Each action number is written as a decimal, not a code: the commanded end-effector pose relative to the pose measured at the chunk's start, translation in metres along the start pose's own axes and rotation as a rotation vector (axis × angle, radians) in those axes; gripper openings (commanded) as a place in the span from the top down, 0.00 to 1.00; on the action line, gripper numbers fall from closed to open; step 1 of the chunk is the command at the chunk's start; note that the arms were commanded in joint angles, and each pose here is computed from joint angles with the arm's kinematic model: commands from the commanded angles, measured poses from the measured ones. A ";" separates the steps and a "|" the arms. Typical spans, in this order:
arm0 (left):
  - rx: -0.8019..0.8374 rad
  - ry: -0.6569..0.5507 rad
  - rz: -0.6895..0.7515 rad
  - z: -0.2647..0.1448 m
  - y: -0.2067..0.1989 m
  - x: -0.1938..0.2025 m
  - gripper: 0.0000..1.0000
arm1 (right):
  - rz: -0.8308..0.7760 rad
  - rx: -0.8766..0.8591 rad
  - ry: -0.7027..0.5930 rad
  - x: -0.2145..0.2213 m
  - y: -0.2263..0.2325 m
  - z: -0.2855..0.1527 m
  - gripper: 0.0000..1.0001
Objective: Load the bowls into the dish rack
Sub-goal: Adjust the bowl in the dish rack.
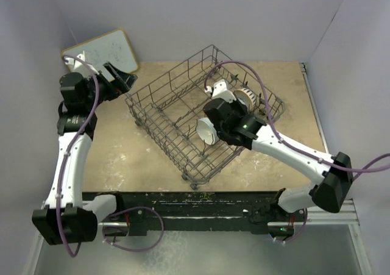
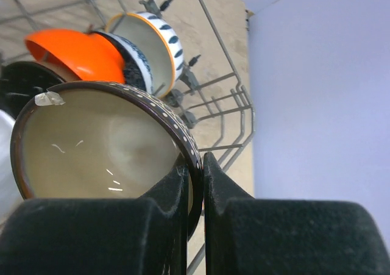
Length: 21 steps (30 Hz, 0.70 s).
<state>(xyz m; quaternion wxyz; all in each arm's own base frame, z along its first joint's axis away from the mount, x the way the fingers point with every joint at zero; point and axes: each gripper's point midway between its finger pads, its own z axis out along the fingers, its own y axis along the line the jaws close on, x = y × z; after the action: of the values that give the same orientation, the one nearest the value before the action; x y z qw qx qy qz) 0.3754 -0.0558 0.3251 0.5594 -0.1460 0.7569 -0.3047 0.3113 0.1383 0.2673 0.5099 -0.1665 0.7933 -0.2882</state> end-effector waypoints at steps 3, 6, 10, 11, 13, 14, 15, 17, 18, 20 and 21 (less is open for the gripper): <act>0.110 0.044 0.097 -0.061 -0.054 -0.005 0.01 | -0.076 0.235 0.012 -0.014 -0.026 0.004 1.00; 0.129 0.048 0.114 -0.080 -0.062 0.001 0.01 | -0.130 0.278 0.016 -0.018 -0.025 0.002 1.00; 0.125 0.020 0.153 -0.103 -0.068 0.002 0.01 | -0.194 0.316 0.014 -0.025 -0.024 -0.004 1.00; 0.127 0.019 0.157 -0.108 -0.069 0.004 0.01 | -0.205 0.316 0.009 -0.027 -0.022 -0.005 1.00; 0.143 0.017 0.163 -0.115 -0.073 0.007 0.01 | -0.238 0.311 -0.002 -0.031 -0.017 -0.010 1.00; 0.148 0.018 0.164 -0.118 -0.074 0.009 0.01 | -0.257 0.314 -0.004 -0.032 -0.016 -0.011 1.00; 0.150 0.022 0.164 -0.120 -0.074 0.011 0.01 | -0.277 0.315 -0.004 -0.032 -0.014 -0.013 1.00; 0.160 0.018 0.165 -0.128 -0.077 0.015 0.01 | -0.314 0.311 -0.008 -0.033 -0.008 -0.015 1.00; 0.162 0.013 0.164 -0.132 -0.078 0.016 0.01 | -0.334 0.312 -0.008 -0.033 -0.006 -0.016 1.00; 0.163 0.006 0.163 -0.138 -0.080 0.017 0.01 | -0.370 0.323 0.000 -0.031 -0.003 -0.016 1.00; 0.164 -0.002 0.166 -0.142 -0.081 0.017 0.01 | -0.388 0.330 0.006 -0.030 -0.002 -0.015 1.00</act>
<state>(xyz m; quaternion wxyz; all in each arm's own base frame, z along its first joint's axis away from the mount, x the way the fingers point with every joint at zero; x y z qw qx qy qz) 0.2412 -0.0824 0.3855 0.5844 -0.0545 0.7445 -0.3182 0.3129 0.1596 0.2679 0.4593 -0.2583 0.7114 -0.4651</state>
